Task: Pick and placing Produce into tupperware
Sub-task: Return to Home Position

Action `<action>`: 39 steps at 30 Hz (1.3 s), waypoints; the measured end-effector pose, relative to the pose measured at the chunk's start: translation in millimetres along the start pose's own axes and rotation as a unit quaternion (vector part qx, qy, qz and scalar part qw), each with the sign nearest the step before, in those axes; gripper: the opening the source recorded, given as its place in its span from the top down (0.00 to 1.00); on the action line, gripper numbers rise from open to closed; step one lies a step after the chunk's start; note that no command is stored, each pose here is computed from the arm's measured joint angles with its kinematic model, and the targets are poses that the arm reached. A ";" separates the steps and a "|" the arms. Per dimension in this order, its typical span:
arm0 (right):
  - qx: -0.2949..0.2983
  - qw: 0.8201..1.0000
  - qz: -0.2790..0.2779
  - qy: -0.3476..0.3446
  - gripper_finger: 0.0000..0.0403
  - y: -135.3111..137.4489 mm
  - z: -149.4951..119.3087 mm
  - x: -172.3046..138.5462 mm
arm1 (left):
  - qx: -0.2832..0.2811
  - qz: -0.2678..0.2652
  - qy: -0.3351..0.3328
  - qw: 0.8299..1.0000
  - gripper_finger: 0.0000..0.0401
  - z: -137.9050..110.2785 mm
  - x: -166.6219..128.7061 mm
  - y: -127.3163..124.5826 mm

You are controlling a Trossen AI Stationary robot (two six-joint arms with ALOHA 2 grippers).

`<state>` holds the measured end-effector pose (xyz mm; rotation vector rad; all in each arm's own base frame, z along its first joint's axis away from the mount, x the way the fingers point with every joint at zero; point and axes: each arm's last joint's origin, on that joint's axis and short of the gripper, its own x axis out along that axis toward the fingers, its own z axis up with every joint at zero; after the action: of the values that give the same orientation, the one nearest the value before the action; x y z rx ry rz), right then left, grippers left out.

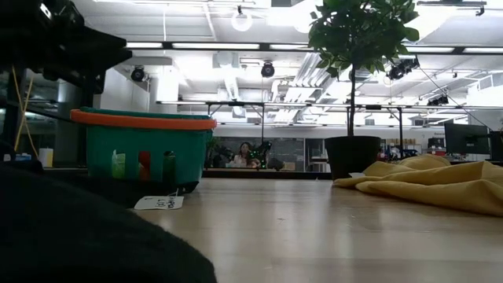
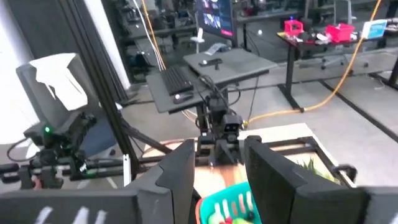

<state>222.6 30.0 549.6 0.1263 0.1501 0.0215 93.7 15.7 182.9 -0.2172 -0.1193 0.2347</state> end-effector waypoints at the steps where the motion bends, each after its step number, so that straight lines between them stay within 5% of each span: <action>1: 0.002 1.000 -0.002 0.003 0.68 0.8 -0.5 -3.8 | -0.001 0.000 0.001 1.000 0.72 -1.6 0.3 0.3; 12: 0.012 0.999 -0.034 0.022 0.68 7.1 -5.2 -35.7 | 0.025 0.014 -0.019 0.999 0.72 -5.0 1.3 2.0; 31: 0.001 0.994 -0.073 0.083 0.68 7.6 -19.3 -58.9 | 0.017 -0.021 0.097 0.995 0.72 -24.8 6.7 2.3; 39: -0.005 0.994 -0.091 0.052 0.68 11.0 -31.7 -88.9 | -0.001 -0.018 0.107 0.994 0.72 -26.4 7.5 2.5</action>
<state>129.8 42.0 533.1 0.1016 0.2659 -0.1525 104.2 14.6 157.4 -0.2415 0.0882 0.1744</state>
